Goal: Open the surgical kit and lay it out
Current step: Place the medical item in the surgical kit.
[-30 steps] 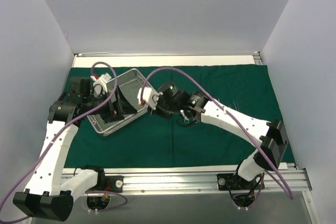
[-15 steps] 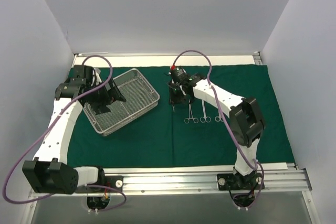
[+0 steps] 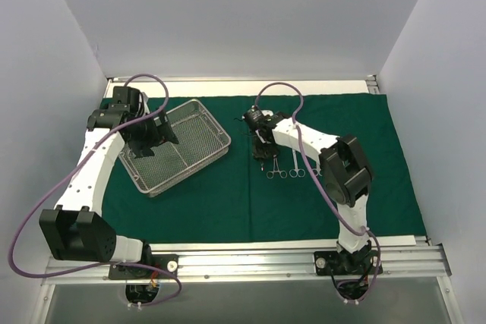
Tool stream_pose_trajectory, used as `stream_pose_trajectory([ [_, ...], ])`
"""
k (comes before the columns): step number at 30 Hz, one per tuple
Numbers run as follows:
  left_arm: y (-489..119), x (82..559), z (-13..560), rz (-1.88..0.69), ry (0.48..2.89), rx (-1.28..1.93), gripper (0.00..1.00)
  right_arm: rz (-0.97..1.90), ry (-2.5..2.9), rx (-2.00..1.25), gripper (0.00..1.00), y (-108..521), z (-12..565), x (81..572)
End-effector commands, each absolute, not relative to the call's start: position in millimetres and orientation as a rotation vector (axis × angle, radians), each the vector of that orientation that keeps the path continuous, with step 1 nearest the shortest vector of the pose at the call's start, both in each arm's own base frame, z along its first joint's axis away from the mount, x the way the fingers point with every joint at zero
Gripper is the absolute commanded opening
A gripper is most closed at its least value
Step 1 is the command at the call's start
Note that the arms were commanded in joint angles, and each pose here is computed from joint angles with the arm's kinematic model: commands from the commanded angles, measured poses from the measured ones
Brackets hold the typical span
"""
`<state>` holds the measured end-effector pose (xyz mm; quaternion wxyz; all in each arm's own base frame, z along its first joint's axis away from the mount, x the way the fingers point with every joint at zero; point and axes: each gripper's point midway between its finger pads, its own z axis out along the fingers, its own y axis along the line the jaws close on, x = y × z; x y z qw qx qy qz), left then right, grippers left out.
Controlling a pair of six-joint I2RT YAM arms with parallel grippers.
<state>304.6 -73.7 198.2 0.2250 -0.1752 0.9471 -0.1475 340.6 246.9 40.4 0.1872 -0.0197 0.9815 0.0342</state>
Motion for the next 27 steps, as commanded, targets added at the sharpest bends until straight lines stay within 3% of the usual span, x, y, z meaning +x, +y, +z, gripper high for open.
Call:
stream_pose_trajectory([
  [1, -75.9, 326.9, 223.3, -0.408, 2.501, -0.354, 0.96, -0.042, 2.750, -0.044, 0.01, 226.7, 36.0, 346.9],
  [7, -82.4, 338.3, 224.6, -0.450, 2.490, -0.297, 1.00, -0.037, 2.781, -0.055, 0.05, 231.4, 25.9, 345.8],
  [11, -81.9, 344.2, 220.0, -0.436, 2.507, -0.267, 0.92, -0.028, 2.816, -0.055, 0.11, 233.0, 18.9, 340.3],
  [18, -78.6, 356.5, 218.5, -0.397, 2.513, -0.221, 0.90, 0.024, 2.845, -0.043, 0.17, 241.2, 14.7, 336.2],
  [22, -77.7, 364.8, 210.5, -0.379, 2.537, -0.192, 0.91, 0.037, 2.856, -0.035, 0.29, 243.8, 13.3, 335.7],
  [27, -73.5, 375.9, 211.0, -0.338, 2.548, -0.153, 0.95, 0.043, 2.865, -0.024, 0.32, 245.9, 14.0, 334.5],
])
